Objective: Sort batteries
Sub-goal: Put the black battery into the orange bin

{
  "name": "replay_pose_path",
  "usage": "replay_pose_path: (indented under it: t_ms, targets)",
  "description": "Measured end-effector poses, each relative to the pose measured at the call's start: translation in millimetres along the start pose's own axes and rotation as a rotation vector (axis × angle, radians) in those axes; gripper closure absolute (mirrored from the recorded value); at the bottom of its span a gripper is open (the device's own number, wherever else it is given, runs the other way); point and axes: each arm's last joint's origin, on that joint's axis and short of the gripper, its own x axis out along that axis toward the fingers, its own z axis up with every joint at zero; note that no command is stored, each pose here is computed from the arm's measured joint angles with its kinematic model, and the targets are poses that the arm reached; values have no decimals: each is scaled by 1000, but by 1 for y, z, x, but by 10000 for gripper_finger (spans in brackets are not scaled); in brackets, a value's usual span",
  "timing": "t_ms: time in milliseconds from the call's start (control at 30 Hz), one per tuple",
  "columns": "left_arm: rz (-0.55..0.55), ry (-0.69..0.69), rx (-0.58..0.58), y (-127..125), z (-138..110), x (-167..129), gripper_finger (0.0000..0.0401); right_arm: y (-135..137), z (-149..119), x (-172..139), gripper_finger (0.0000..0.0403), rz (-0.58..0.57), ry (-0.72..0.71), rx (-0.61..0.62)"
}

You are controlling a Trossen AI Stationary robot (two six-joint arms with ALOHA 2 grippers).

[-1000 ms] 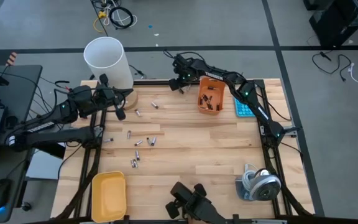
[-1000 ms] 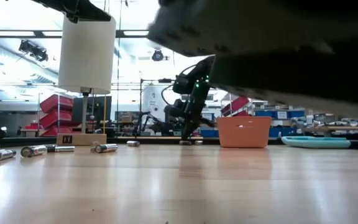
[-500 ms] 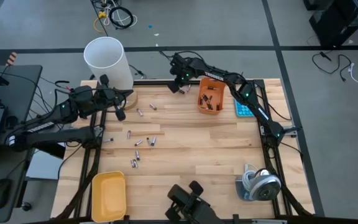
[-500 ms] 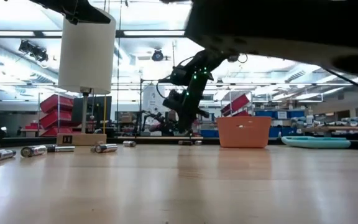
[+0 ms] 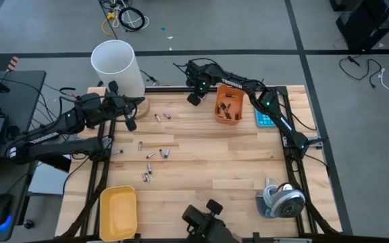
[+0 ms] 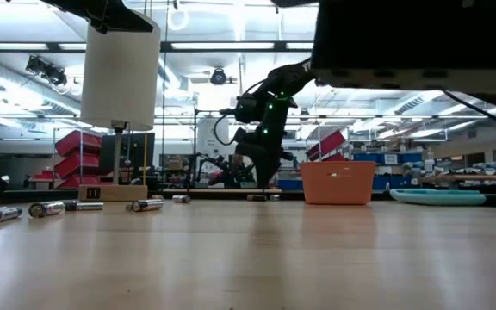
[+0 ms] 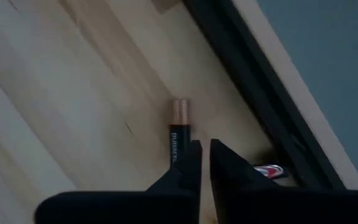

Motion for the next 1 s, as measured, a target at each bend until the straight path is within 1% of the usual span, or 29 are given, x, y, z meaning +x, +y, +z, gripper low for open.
replay_pose_path:
  t_ms: [133, 200, 300, 367, 667, 867, 1000]
  targets:
    - [0, 0, 0, 0, 0, 0, 400, 14, -1, 9, 342, -45, -10, -65]
    - [0, 0, -1, 0, 0, 0, 400, 19, -2, 11, 322, -95, -3, -103]
    - [0, -3, -2, 0, 0, 0, 400, 22, -2, 10, 296, -134, -2, -112]
    - [2, -7, -2, 0, 1, 0, 400, 21, -3, 10, 286, -136, 2, -104]
    - [2, -6, -2, 0, 1, 0, 400, 13, -5, 11, 281, -48, 24, -117]
    - [2, -7, -5, 0, 1, 0, 400, 13, -5, 11, 280, -28, 21, -137]
    - [4, -13, -7, 0, 1, 0, 400, 11, -5, 11, 272, -12, 24, -139]
